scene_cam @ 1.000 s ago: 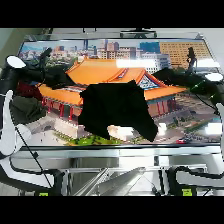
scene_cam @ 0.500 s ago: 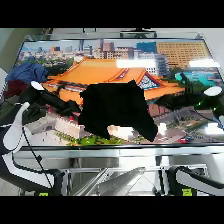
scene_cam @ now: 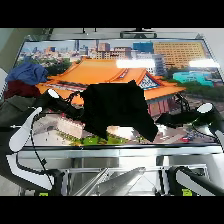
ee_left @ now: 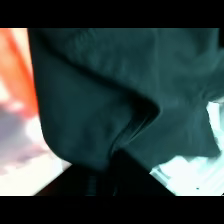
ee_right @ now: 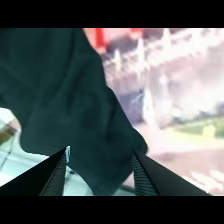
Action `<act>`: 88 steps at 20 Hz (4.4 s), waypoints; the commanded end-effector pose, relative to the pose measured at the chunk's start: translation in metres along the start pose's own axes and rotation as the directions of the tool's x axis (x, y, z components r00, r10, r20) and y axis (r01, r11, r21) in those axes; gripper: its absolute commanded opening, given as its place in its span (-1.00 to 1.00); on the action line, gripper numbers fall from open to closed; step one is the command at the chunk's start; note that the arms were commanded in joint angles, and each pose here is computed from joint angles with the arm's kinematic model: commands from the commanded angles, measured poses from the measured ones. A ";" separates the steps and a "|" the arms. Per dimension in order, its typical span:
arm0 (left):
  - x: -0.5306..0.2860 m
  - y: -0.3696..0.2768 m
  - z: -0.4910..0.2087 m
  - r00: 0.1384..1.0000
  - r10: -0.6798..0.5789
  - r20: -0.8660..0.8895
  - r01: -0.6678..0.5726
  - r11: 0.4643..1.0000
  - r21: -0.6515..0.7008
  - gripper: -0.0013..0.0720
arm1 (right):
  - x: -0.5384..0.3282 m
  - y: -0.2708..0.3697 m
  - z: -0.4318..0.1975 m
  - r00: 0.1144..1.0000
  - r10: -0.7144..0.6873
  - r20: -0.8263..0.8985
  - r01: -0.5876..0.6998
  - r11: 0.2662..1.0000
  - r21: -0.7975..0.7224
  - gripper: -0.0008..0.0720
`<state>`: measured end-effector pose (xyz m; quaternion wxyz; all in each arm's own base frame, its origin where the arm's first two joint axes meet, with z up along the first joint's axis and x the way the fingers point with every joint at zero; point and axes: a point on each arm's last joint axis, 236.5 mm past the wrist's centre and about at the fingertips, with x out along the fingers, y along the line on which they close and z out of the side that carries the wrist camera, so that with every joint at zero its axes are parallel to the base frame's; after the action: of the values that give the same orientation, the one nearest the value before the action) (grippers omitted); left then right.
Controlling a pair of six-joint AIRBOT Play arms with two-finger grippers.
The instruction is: Fold the shirts.
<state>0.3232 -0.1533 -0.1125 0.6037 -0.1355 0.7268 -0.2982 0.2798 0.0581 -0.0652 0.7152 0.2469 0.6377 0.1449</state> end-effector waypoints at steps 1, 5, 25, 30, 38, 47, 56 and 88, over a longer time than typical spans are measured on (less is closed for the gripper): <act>-0.017 -0.018 0.012 1.000 -0.022 0.014 0.021 0.998 0.055 -0.92 | 0.004 -0.013 -0.009 0.999 -0.043 -0.022 0.042 0.999 -0.004 0.85; -0.032 -0.027 0.030 0.998 -0.019 0.059 0.013 0.995 0.095 -0.92 | 0.019 -0.017 -0.018 0.997 -0.026 -0.066 0.028 0.999 0.032 0.86; -0.409 -0.321 -0.070 0.432 -0.819 0.377 0.138 0.473 0.870 -0.91 | -0.381 0.303 0.047 0.394 0.736 0.550 -0.137 0.639 -0.757 -0.92; -0.483 -0.378 -0.167 0.307 -0.803 0.510 -0.209 0.466 0.860 -0.91 | -0.515 0.333 -0.021 -0.019 0.629 0.778 0.329 0.738 -0.589 -0.92; -0.486 -0.328 -0.106 0.305 -0.634 0.711 -0.229 0.676 0.701 -0.90 | -0.461 0.304 0.033 0.194 0.656 0.729 0.156 0.713 -0.683 -0.92; -0.222 -0.068 0.177 0.775 -0.006 0.631 -0.201 0.946 0.255 -0.89 | -0.096 0.118 0.260 0.689 0.170 0.704 0.048 0.960 -0.278 -0.92; -0.255 0.073 0.123 0.873 0.013 0.488 0.038 0.995 -0.094 -0.03 | -0.109 0.053 0.254 0.782 0.200 0.591 -0.106 0.976 -0.190 -0.77; -0.080 0.078 -0.005 0.992 -0.074 -0.098 0.068 0.996 -0.063 -0.92 | -0.009 -0.091 -0.035 0.997 -0.001 -0.071 0.022 0.957 0.289 0.44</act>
<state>0.3496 -0.0456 -0.0978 0.5497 -0.1646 0.7615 -0.3014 0.2519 -0.0317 -0.0840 0.6739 0.3511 0.6488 0.0419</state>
